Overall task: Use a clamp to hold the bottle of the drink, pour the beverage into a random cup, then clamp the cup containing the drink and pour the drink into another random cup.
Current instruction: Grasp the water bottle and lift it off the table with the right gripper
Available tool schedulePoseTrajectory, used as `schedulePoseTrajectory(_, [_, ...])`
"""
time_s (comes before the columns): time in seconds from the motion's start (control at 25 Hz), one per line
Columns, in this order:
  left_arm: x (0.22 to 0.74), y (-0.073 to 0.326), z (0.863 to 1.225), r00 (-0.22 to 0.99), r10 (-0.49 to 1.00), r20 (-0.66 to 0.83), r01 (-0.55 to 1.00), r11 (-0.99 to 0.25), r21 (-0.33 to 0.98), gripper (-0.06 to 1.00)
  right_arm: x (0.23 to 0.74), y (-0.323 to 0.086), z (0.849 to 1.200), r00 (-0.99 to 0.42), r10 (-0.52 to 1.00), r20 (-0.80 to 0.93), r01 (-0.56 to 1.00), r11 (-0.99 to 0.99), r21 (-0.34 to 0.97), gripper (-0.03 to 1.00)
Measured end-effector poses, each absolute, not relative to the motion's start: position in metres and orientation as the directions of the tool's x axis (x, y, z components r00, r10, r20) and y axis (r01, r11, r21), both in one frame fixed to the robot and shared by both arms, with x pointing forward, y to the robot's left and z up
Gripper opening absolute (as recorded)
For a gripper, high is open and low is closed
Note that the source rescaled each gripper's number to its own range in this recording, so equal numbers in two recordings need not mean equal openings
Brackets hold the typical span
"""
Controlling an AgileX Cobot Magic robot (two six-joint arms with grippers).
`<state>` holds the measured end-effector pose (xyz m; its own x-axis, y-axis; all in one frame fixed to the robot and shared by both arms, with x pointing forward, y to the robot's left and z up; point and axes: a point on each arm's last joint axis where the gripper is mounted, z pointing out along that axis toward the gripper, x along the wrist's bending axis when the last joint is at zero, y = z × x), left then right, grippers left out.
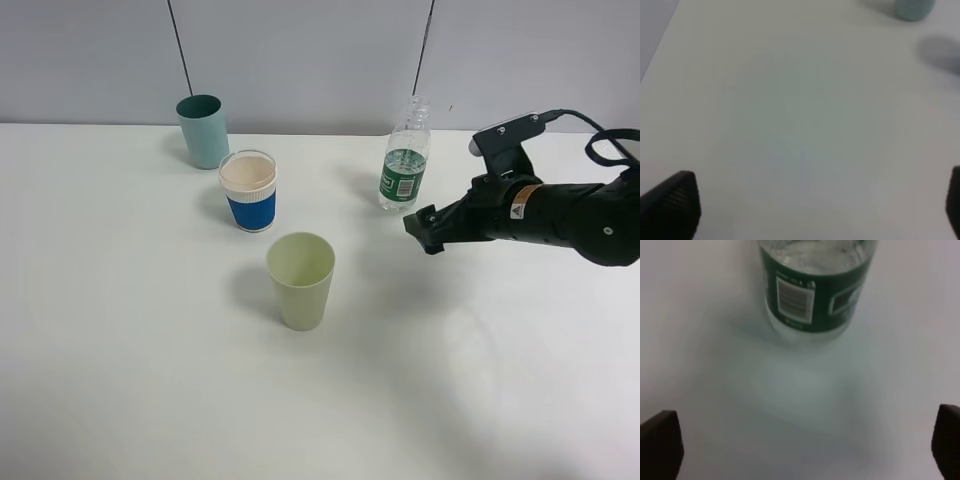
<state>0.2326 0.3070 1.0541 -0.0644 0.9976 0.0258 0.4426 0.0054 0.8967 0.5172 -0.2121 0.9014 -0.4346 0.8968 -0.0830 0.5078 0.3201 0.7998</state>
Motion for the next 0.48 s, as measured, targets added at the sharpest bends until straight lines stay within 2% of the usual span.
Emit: schedulePoseTrajectory(0.48, [0.233, 0.307, 1.054, -0.065, 0.998, 0.027, 0.443, 0.005, 0.897, 1.00, 0.533, -0.212, 0.873, -0.384, 0.915, -0.121, 0.398, 0.282, 0.873, 1.00])
